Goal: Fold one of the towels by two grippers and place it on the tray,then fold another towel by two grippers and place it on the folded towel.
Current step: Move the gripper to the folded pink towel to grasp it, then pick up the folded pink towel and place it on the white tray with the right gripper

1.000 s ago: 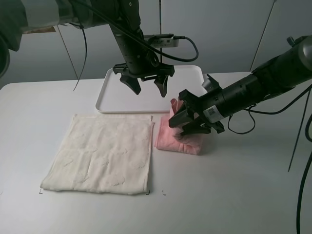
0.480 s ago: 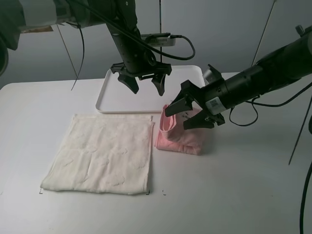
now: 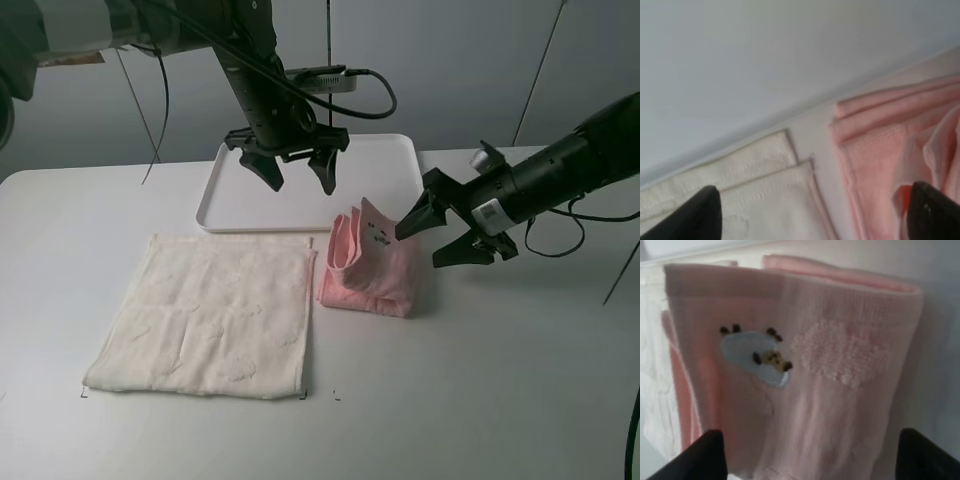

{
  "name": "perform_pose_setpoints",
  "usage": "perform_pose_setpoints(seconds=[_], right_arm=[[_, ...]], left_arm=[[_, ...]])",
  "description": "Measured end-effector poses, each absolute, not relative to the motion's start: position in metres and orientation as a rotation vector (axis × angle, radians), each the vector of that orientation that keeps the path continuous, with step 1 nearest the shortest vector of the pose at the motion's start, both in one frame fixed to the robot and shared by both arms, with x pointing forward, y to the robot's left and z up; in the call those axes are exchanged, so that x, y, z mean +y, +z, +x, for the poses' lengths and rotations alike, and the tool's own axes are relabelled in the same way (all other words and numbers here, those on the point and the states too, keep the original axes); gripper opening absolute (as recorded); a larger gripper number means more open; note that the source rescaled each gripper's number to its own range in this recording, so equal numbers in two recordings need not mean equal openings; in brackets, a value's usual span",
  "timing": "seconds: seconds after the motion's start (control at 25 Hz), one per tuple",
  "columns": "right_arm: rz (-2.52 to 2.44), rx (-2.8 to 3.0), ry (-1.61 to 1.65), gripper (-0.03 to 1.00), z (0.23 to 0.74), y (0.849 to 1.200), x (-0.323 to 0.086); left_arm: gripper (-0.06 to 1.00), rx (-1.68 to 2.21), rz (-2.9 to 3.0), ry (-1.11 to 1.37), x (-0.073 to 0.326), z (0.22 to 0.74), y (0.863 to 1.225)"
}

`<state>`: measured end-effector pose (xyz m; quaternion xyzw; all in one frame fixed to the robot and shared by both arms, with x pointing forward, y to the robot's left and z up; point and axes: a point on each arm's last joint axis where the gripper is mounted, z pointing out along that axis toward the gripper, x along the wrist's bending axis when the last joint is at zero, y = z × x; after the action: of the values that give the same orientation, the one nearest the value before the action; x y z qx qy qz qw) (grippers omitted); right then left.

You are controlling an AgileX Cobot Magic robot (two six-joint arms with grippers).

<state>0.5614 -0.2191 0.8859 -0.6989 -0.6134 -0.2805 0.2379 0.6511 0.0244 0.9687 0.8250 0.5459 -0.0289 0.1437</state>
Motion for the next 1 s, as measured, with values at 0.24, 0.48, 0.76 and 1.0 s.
perform_pose_setpoints(seconds=[0.24,0.48,0.76,1.0], right_arm=[[-1.944,-1.621,-0.755,0.73,0.565,0.865,-0.219],[-1.909,-1.631,-0.744,0.68,0.563,0.850,-0.207],[-1.890,-1.696,-0.769,0.09,0.563,0.847,-0.199],[-1.862,-1.718,-0.787,0.07,0.563,0.848,-0.198]], left_arm=[[0.95,1.569,2.381,-0.084,0.024,0.651,0.969],[0.95,1.555,2.392,-0.083,0.024,0.651,0.969],[0.95,1.493,2.430,-0.097,0.024,0.650,0.969],[0.95,1.448,2.471,-0.134,0.024,0.647,0.969]])
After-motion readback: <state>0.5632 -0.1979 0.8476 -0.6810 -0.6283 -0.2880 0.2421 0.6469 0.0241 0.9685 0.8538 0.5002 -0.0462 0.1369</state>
